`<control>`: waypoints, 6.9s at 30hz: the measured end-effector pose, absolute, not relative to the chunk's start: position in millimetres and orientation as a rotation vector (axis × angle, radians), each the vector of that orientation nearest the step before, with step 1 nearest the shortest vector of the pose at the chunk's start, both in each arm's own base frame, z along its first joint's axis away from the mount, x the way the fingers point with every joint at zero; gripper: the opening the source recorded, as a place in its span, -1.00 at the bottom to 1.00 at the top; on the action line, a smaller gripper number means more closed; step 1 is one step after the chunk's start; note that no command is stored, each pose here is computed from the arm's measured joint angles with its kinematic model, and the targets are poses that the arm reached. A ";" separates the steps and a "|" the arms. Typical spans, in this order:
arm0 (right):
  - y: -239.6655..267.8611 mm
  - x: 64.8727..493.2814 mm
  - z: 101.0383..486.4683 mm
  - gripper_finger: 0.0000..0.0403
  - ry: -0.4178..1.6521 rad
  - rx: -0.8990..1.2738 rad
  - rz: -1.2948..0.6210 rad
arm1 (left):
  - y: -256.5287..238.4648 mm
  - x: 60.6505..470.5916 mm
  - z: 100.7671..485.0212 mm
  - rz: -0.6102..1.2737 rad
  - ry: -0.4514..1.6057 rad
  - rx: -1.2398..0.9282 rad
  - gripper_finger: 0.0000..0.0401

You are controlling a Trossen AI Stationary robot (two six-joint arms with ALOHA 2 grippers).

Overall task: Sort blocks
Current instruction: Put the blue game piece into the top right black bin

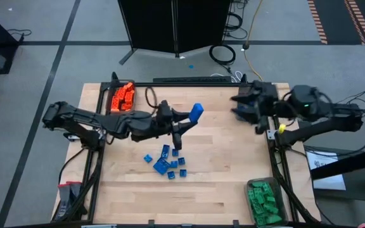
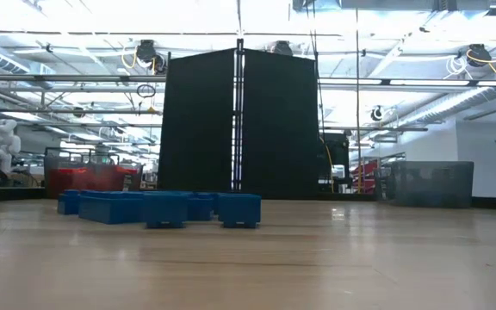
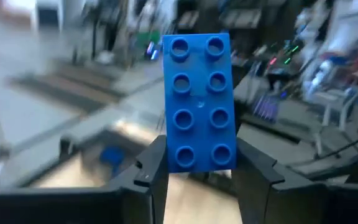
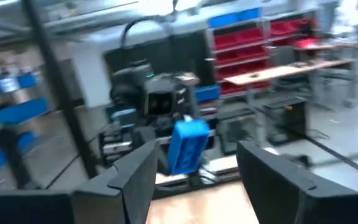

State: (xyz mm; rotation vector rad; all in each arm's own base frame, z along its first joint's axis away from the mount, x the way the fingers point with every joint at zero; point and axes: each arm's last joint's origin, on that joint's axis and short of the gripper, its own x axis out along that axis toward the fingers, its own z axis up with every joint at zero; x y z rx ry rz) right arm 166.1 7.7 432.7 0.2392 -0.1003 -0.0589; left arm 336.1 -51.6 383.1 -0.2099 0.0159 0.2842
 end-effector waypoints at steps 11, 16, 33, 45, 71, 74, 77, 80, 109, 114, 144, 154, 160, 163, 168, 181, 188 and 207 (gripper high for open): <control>27.2 213.9 428.9 0.21 -0.181 0.093 0.093 | -65.0 336.6 394.8 0.173 -0.101 -0.168 -0.37; 25.9 218.7 426.5 0.46 -0.172 0.089 0.024 | -68.5 335.6 397.9 0.156 -0.128 -0.137 -0.37; 30.6 259.9 415.5 0.66 -0.251 0.098 0.014 | -69.2 335.2 399.5 0.156 -0.142 -0.108 -0.37; 28.4 277.0 427.9 0.66 -0.271 0.081 0.094 | -70.4 336.7 397.9 0.126 -0.136 -0.111 -0.37; 30.1 288.5 430.0 -0.40 -0.158 0.086 0.093 | -71.3 337.0 397.0 0.110 -0.129 -0.093 -0.37; 29.7 286.1 431.7 -0.40 -0.162 0.082 0.088 | -71.3 337.1 396.7 0.111 -0.125 -0.084 -0.37; 27.1 280.0 433.7 -0.40 -0.151 0.053 0.015 | -69.9 337.4 393.9 0.149 -0.095 -0.087 -0.17; 20.5 260.9 443.9 -0.40 -0.166 0.009 -0.128 | -68.0 335.8 385.2 0.242 -0.009 -0.115 0.28; -79.1 147.6 292.5 -0.40 0.522 0.570 -1.461 | -32.9 312.6 335.1 0.562 0.502 -0.195 0.69; -96.9 150.9 248.0 -0.40 0.478 0.784 -1.432 | -32.6 309.7 331.4 0.566 0.548 -0.182 0.69; -124.0 144.3 230.2 0.56 0.545 0.923 -1.272 | -40.1 290.5 293.0 0.576 0.807 -0.344 0.70; -117.9 163.6 318.4 0.47 0.314 0.725 -1.031 | -67.5 258.0 197.9 0.680 0.909 -0.561 0.70; -115.8 165.9 342.4 0.47 0.258 0.677 -1.008 | -54.5 264.7 184.6 0.764 0.794 -0.758 0.70; -115.4 165.1 341.5 0.47 0.273 0.676 -1.012 | -50.1 278.5 186.6 0.755 0.728 -0.806 0.70; -112.4 164.3 337.7 0.47 0.325 0.675 -1.014 | -46.3 294.0 171.3 0.796 0.797 -0.809 0.70; -106.4 167.5 336.7 0.47 0.357 0.652 -0.981 | -63.0 304.0 127.0 0.842 0.998 -0.875 0.68; -106.4 167.4 336.7 0.47 0.354 0.659 -0.983 | -65.8 302.1 126.6 0.834 1.038 -0.887 0.15; -86.2 178.9 371.1 0.48 0.123 0.538 -0.607 | -65.7 327.7 211.8 0.545 0.839 -0.746 -0.39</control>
